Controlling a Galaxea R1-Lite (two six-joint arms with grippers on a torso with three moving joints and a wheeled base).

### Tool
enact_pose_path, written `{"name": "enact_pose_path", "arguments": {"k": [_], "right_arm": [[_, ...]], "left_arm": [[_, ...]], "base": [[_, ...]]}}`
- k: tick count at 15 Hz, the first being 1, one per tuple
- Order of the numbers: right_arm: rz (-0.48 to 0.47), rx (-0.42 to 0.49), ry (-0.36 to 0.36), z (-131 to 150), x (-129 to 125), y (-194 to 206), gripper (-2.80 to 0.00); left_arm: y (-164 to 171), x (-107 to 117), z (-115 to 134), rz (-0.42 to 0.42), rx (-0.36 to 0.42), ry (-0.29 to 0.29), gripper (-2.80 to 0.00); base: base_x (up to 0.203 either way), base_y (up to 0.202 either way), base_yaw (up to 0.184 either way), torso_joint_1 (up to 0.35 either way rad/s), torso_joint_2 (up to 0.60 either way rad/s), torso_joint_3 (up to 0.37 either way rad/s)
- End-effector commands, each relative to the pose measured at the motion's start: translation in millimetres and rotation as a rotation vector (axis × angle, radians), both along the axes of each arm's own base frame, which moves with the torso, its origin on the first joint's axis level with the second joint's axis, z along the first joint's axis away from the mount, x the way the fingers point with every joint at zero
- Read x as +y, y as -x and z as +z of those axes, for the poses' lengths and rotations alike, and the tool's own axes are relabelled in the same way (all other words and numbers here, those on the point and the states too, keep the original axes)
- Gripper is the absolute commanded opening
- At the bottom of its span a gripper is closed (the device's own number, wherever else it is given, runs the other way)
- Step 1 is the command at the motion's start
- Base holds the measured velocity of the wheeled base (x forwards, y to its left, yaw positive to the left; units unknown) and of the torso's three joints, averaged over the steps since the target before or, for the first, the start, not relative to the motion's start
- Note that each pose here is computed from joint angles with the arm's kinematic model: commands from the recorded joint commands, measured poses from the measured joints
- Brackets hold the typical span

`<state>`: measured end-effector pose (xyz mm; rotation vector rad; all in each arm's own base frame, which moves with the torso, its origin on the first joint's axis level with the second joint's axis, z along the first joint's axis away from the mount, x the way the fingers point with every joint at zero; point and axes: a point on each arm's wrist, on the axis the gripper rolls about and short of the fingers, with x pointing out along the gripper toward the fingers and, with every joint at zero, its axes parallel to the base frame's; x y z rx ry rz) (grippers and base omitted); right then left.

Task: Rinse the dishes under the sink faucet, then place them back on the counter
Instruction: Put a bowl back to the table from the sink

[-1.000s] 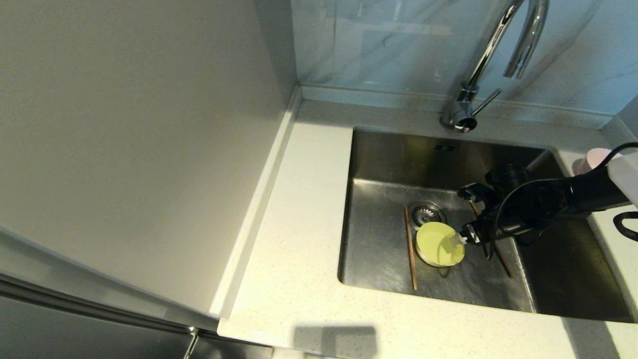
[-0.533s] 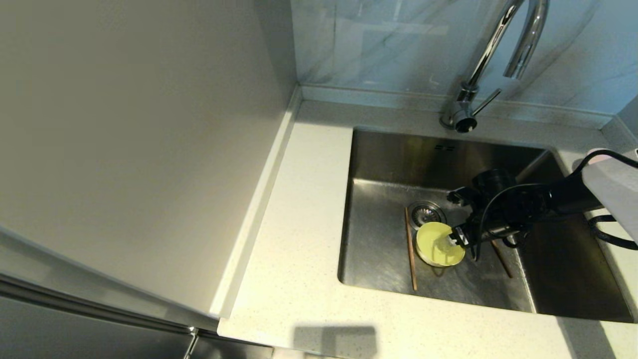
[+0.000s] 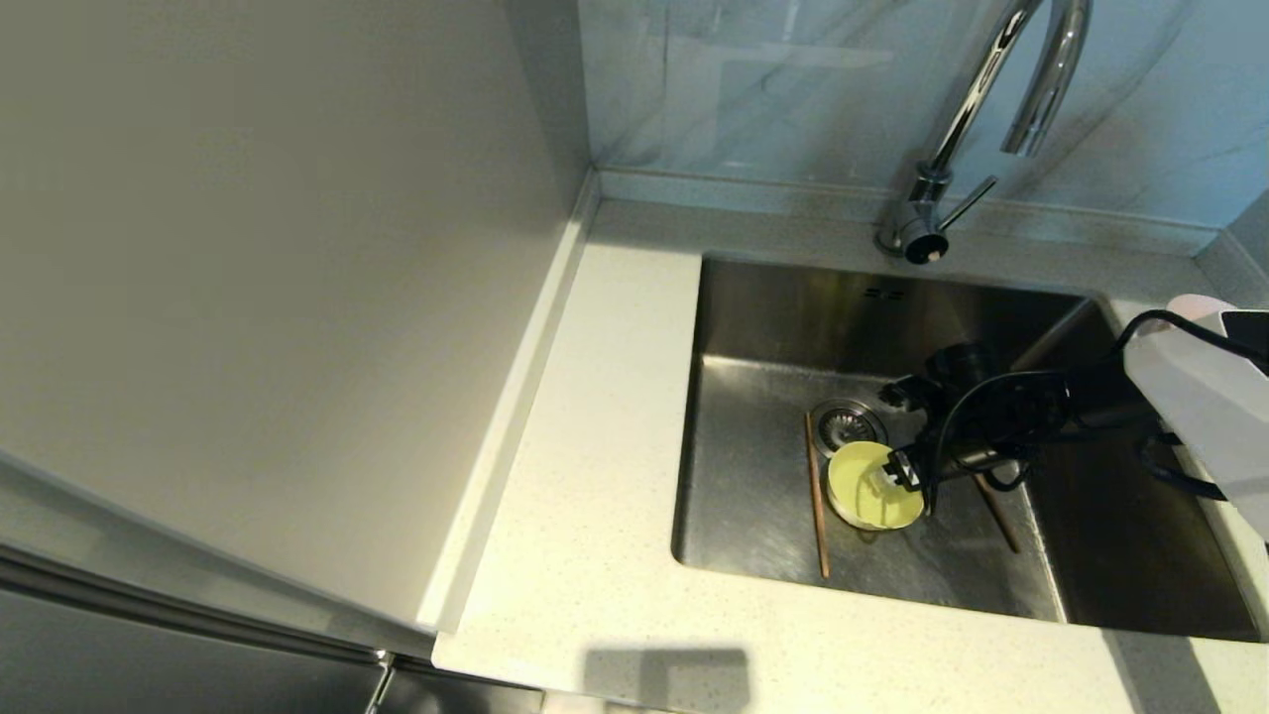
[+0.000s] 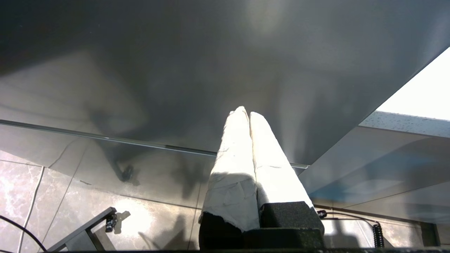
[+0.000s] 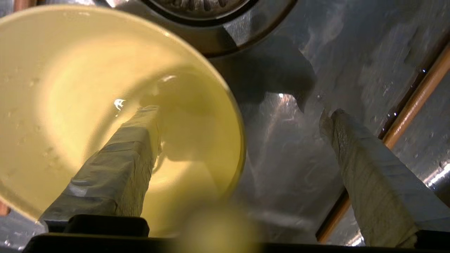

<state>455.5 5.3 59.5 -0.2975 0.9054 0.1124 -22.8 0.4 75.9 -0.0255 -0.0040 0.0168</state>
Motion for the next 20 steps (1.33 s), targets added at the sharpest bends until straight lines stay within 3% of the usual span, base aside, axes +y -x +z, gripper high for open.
{"name": "enact_pose_path", "arguments": {"k": [1,2,14,20], "right_arm": [[0.002,0.008,0.002,-6,0,-3,0.0],[-0.003,0.007,0.008,-8,0,-5,-2.8],[-0.021,-0.074,0.017,12,-3,-16,-2.8],[-0.06,-0.149,0.022,36,-22,-21,-2.8]], "left_arm": [[0,0,0,0.0,-0.004,0.001,-2.8],[0,0,0,0.0,-0.004,0.001,-2.8],[0,0,0,0.0,-0.004,0.001,-2.8],[0,0,0,0.0,-0.004,0.001,-2.8]], "base": [[0.0,0.0,0.0,0.0,0.0,0.0],[0.0,0.0,0.0,0.0,0.0,0.0],[0.0,0.0,0.0,0.0,0.0,0.0],[0.0,0.0,0.0,0.0,0.0,0.0]]}}
